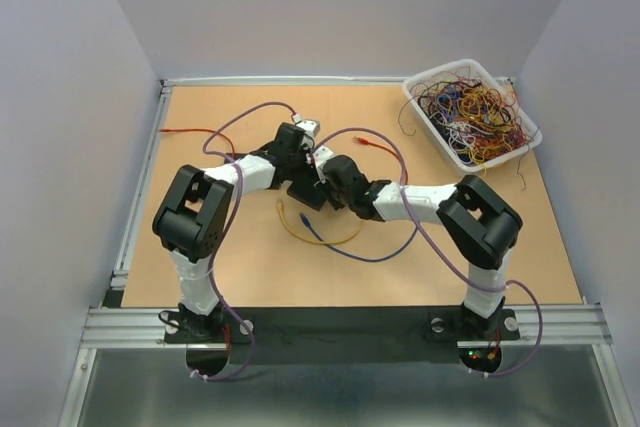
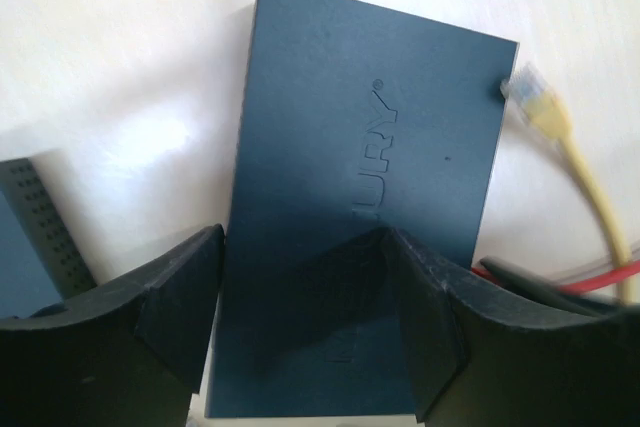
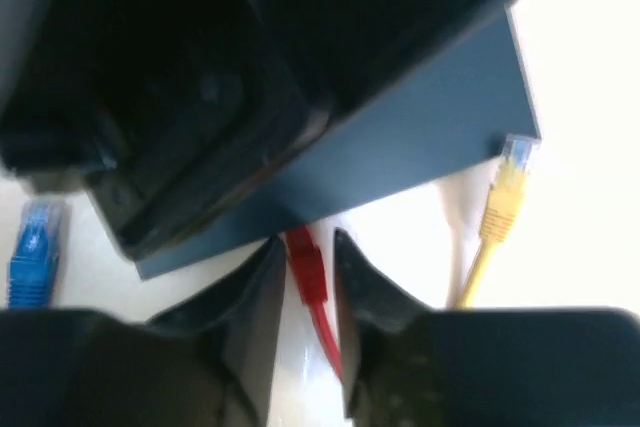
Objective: Insert the plug into the switch port
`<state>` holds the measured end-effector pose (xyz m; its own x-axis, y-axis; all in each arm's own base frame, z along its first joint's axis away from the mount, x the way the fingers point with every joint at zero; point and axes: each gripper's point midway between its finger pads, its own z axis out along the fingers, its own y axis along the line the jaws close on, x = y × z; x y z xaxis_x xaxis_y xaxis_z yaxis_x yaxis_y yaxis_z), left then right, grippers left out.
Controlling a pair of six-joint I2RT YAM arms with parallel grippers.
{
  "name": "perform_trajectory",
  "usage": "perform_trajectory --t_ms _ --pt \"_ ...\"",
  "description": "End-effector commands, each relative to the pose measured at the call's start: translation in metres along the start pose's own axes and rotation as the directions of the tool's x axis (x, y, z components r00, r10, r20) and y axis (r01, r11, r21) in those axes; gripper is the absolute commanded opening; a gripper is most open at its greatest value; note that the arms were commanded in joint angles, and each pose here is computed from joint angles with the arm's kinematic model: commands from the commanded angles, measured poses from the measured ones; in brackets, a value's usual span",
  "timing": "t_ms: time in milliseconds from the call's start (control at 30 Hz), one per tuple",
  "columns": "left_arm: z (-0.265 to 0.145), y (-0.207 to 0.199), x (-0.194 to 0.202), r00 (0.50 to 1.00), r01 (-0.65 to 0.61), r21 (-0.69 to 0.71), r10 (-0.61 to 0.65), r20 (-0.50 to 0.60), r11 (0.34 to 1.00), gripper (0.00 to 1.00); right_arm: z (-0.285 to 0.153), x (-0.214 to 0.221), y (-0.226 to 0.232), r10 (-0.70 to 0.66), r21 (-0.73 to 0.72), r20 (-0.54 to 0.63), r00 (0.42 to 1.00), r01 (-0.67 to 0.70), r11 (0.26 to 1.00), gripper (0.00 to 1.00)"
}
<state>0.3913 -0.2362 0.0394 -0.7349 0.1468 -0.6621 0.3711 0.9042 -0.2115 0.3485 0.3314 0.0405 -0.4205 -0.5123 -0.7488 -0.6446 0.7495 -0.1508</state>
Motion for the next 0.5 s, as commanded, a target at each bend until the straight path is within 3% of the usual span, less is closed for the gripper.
perform_trajectory --t_ms 0,133,233,467 --pt "-0.031 -0.069 0.122 0.905 0.032 0.218 0.064 -0.42 0.975 0.72 -0.069 -0.176 0.008 0.146 -0.099 0.583 0.799 -0.108 0.989 0.37" --pt "-0.031 -0.063 0.114 0.913 0.028 0.202 0.058 -0.404 0.979 0.72 -0.086 -0.156 0.005 0.155 -0.1 0.567 0.809 -0.119 0.988 0.54" --pt "-0.031 -0.058 0.108 0.919 0.034 0.187 0.043 -0.392 0.982 0.72 -0.098 -0.151 0.003 0.158 -0.104 0.561 0.813 -0.12 0.987 0.61" --pt "-0.033 -0.04 0.09 0.937 0.054 0.138 -0.002 -0.349 0.989 0.73 -0.12 -0.132 0.013 0.193 -0.151 0.515 0.835 -0.133 0.979 0.63"
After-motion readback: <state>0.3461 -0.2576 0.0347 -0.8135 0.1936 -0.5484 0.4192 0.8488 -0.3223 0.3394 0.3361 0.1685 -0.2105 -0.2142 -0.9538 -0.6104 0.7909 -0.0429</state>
